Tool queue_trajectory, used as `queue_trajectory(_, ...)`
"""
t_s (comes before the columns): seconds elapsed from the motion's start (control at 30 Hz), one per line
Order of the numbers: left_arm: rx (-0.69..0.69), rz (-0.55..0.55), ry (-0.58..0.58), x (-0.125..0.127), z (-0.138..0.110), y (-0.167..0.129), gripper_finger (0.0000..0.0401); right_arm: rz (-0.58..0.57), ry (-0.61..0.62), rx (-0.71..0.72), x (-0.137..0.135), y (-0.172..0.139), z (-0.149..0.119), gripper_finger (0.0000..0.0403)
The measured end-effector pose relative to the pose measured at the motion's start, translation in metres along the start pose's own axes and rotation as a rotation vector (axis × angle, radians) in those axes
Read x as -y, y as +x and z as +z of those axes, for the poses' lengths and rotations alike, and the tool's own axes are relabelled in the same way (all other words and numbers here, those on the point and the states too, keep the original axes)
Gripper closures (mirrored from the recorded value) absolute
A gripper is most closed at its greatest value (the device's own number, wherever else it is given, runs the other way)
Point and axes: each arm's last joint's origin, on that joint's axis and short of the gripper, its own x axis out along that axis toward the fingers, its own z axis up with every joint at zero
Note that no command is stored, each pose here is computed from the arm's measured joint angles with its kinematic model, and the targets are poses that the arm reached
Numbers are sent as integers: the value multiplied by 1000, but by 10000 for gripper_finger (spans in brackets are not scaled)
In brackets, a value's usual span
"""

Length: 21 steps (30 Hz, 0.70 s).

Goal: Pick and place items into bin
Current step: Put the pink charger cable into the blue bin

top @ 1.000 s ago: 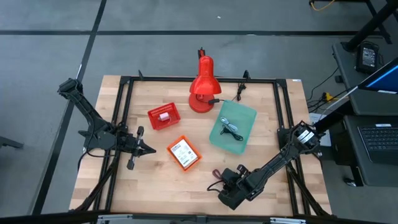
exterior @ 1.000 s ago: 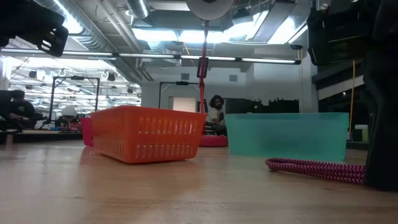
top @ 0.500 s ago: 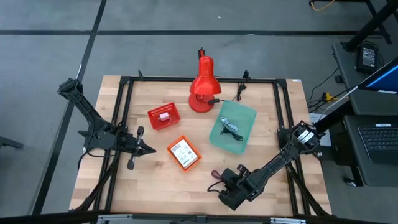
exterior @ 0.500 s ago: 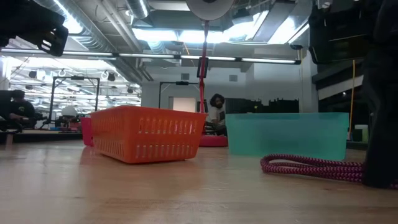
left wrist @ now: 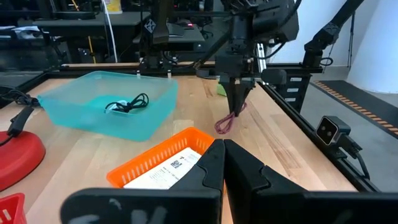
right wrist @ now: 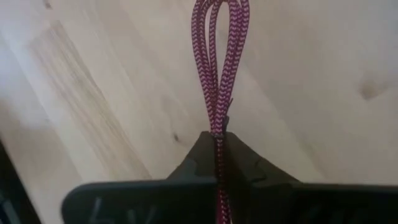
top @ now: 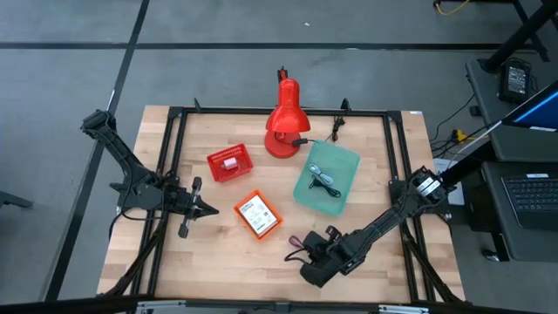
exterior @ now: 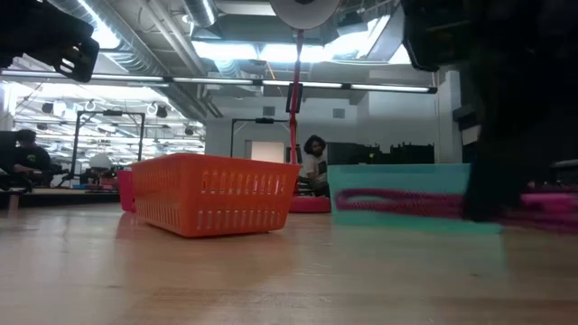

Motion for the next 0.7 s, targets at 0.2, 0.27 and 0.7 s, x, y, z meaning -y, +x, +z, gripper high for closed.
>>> queue_trajectory(0.2,0,2,1,0,0,0,399,53,-67,42,3,-19,22,403)
queue_trajectory(0.27,1,6,20,0,0,0,399,64,-88,54,5,-25,29,403)
queue_trajectory(0.7,3,24,45,-1,0,0,399,130,-94,336,32,-25,24,403)
